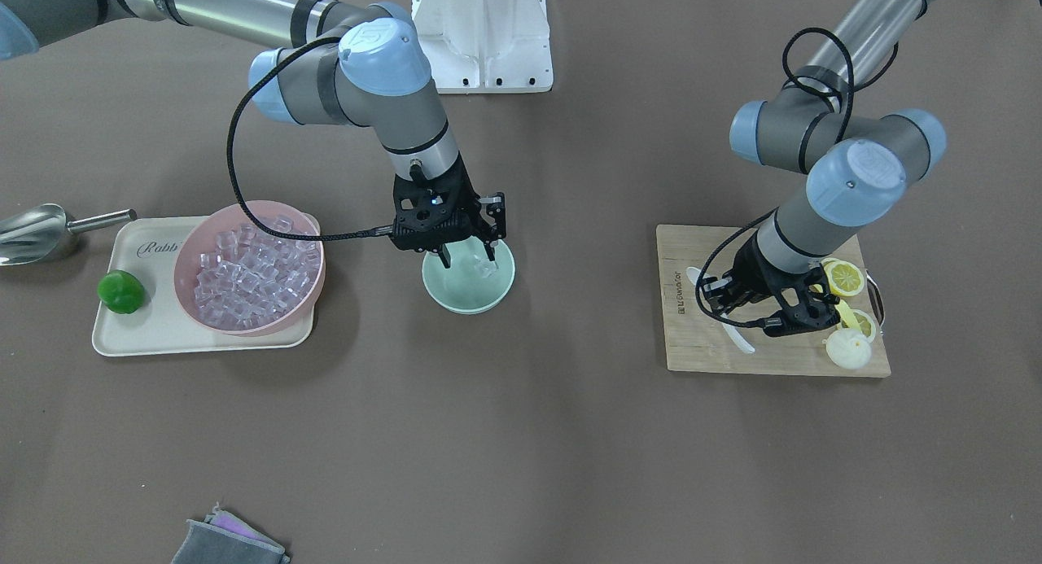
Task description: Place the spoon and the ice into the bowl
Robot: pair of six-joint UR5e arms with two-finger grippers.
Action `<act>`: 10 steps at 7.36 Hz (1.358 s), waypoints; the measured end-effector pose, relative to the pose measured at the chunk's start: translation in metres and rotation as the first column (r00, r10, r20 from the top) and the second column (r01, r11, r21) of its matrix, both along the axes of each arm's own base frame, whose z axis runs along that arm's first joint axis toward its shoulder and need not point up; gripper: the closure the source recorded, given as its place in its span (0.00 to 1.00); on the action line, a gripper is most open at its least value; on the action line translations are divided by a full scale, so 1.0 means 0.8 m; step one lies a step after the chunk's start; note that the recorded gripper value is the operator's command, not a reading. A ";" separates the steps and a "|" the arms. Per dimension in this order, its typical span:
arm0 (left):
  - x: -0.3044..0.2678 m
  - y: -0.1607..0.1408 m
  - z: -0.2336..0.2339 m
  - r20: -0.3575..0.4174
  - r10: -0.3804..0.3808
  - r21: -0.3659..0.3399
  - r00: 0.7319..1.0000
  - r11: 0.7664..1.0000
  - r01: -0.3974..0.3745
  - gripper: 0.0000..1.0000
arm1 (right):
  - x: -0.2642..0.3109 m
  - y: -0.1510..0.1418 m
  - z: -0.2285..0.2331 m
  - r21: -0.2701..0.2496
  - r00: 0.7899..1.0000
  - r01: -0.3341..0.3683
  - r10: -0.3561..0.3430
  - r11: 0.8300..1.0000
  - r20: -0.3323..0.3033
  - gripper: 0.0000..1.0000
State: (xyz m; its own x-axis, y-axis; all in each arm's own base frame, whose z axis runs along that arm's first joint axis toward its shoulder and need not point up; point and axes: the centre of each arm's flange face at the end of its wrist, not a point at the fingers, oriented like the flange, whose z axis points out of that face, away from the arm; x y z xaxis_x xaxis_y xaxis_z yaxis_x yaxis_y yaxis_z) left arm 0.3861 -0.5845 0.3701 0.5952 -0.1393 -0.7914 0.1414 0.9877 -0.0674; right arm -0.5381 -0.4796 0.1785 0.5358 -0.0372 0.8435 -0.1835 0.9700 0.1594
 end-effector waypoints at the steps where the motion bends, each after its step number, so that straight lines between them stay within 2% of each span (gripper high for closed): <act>1: 0.013 -0.005 -0.051 -0.043 -0.016 -0.014 0.999 1.000 0.016 1.00 | 0.030 -0.006 0.006 -0.014 1.000 0.014 -0.014 1.000 0.017 0.00; 2: 0.040 0.000 -0.106 -0.089 -0.023 -0.032 0.996 0.999 0.020 1.00 | 0.087 -0.013 0.029 -0.028 0.999 0.036 -0.035 0.999 0.035 0.00; 4: 0.106 0.031 -0.196 -0.156 -0.025 -0.068 0.987 0.998 0.015 1.00 | 0.214 -0.028 0.095 -0.014 0.995 0.088 -0.087 0.996 0.037 0.00; 5: 0.141 0.050 -0.231 -0.167 -0.041 -0.067 0.985 0.997 0.030 0.36 | 0.263 -0.036 0.130 -0.002 0.993 0.112 -0.112 0.994 0.022 0.00; 6: 0.174 0.061 -0.260 -0.169 -0.064 -0.060 0.983 0.997 0.055 0.02 | 0.303 -0.039 0.165 0.011 0.991 0.137 -0.137 0.991 0.002 0.00; 8: 0.206 0.066 -0.281 -0.166 -0.081 -0.052 0.983 0.996 0.073 0.02 | 0.365 -0.029 0.219 0.034 0.985 0.172 -0.171 0.985 -0.029 0.00; 10: 0.173 0.057 -0.261 -0.168 -0.095 -0.048 0.981 0.995 0.088 0.02 | 0.398 -0.026 0.236 0.032 0.985 0.169 -0.168 0.985 -0.029 0.00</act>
